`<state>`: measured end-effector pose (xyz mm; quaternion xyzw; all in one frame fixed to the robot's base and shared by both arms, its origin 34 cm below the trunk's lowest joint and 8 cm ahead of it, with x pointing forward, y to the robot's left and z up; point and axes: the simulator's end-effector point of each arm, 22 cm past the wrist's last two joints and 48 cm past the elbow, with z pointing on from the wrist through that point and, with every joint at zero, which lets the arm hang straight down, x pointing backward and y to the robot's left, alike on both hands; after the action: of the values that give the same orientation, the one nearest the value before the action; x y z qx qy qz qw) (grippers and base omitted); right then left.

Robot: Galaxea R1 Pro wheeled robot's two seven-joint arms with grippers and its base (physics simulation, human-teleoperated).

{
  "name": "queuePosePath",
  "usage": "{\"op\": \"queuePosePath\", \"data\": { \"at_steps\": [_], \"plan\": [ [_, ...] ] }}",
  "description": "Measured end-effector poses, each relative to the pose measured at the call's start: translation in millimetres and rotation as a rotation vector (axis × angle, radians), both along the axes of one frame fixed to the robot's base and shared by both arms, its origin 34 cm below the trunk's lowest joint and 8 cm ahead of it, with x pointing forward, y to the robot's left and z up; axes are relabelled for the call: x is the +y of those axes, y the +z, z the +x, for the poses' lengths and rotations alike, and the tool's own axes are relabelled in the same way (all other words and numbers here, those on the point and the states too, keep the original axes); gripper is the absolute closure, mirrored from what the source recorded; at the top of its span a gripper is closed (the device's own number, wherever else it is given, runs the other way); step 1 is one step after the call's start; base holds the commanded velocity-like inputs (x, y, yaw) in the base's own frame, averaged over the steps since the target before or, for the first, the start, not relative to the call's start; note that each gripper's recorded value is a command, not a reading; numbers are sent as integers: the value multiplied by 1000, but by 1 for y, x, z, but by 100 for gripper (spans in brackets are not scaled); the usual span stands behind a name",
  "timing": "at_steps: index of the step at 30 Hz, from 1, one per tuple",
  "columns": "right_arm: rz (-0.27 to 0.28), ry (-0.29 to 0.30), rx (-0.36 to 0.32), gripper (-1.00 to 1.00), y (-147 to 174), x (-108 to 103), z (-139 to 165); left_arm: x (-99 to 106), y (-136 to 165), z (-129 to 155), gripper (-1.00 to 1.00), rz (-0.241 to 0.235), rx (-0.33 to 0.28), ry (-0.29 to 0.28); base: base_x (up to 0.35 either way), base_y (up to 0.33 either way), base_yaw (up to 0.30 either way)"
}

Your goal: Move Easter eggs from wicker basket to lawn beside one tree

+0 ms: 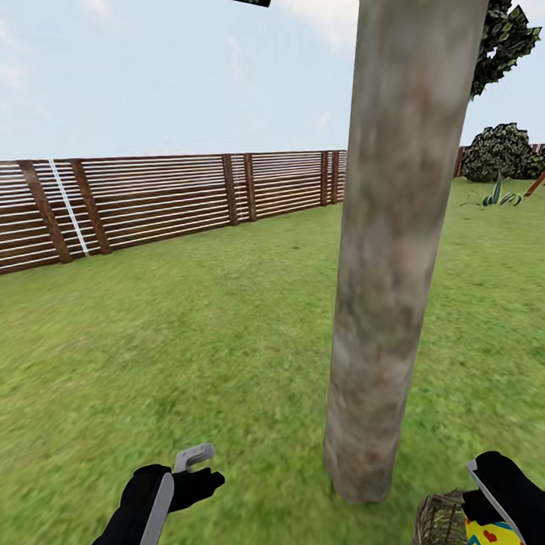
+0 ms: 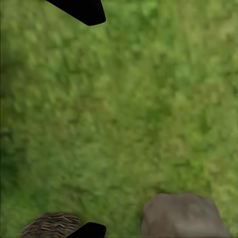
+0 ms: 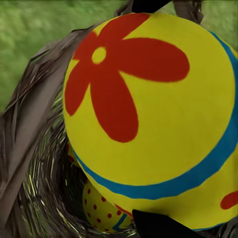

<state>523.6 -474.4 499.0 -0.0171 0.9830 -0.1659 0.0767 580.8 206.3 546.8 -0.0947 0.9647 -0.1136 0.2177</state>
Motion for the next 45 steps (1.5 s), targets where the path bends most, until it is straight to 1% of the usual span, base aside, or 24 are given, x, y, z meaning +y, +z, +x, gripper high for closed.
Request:
{"op": "queuePosePath", "data": {
  "at_steps": [6, 15, 21, 31, 35, 40, 45],
  "plan": [
    [1, 1, 0, 100, 12, 1, 2, 0, 12, 2, -100, -1, 0, 0, 0, 0, 0],
    [1, 1, 0, 100, 12, 1, 2, 0, 12, 2, -100, -1, 0, -1, 0, 0, 0],
    [1, 1, 1, 100, 11, 1, 2, -1, 11, 1, -100, -2, 3, -1, -228, 0, 0],
    [1, 0, 0, 100, 12, 1, 2, -1, 11, 2, -100, -3, 1, -1, -18, 0, 0],
    [1, 1, 0, 100, 20, 1, 3, -1, 19, 2, -100, -3, 3, -1, 0, 0, 0],
    [-1, -2, 16, 100, 26, 0, -1, -8, 28, 3, -100, -11, 5, -4, 0, 0, 0],
    [0, -2, 18, 100, 35, 0, 0, -8, 38, 4, -100, -11, 6, -4, 0, 0, 0]
  ]
}}
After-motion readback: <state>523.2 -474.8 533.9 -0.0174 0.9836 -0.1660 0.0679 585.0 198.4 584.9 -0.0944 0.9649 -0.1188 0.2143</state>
